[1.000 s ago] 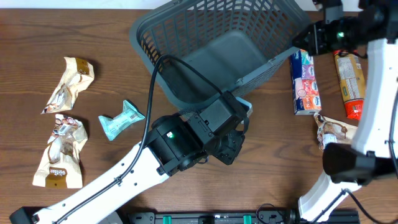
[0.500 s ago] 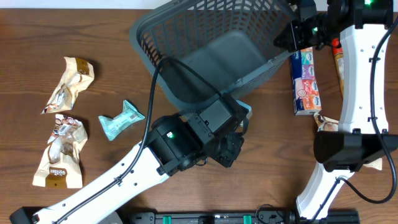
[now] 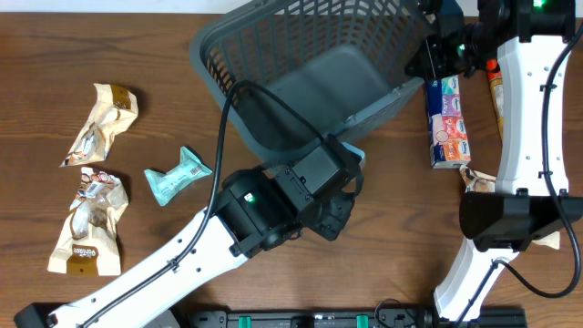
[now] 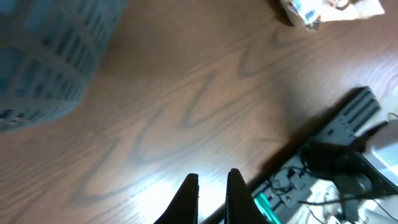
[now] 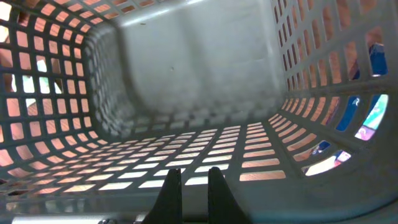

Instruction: Pack container

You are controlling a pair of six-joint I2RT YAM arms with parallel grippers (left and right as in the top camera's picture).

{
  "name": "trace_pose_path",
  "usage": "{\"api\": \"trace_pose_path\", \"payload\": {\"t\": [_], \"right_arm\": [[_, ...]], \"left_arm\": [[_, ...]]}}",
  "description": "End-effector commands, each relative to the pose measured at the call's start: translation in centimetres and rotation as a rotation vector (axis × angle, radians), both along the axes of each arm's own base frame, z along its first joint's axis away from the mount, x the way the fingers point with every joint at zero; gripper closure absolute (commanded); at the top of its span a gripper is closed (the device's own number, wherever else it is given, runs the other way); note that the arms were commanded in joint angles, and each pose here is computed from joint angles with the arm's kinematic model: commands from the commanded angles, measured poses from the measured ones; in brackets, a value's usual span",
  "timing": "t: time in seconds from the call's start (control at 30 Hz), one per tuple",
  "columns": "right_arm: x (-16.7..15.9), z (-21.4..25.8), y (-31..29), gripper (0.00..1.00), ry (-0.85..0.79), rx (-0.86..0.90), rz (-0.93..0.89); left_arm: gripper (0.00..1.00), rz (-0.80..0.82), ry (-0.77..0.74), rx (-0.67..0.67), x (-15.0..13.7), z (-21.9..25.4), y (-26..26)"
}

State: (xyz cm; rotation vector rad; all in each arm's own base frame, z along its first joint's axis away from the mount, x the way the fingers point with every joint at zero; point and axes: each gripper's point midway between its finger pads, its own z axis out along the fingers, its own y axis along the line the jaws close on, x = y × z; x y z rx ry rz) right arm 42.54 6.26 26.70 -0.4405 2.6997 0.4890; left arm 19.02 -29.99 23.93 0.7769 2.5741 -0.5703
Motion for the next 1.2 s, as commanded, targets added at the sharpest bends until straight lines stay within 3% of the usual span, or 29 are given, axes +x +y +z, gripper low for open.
{"api": "trace_pose_path", "payload": {"t": [0.0,0.27,1.17], "right_arm": [[-0.5,-0.4,-0.3,0.99,0.031,-0.026,-0.013],[-0.8,-0.5,-0.3,0.99,0.044,-0.025,-0.017],[-0.8,-0.5,-0.2,0.99,0.047,-0.019,-0.021]], "left_arm": [[0.94,0.055,-0.05,0.034,1.7,0.0,1.1],[0.94,0.137,-0.051,0.043,4.5,0.0,3.4],[0.94,0.201,-0.019,0.12,7.8,-2.7,5.4]]}}
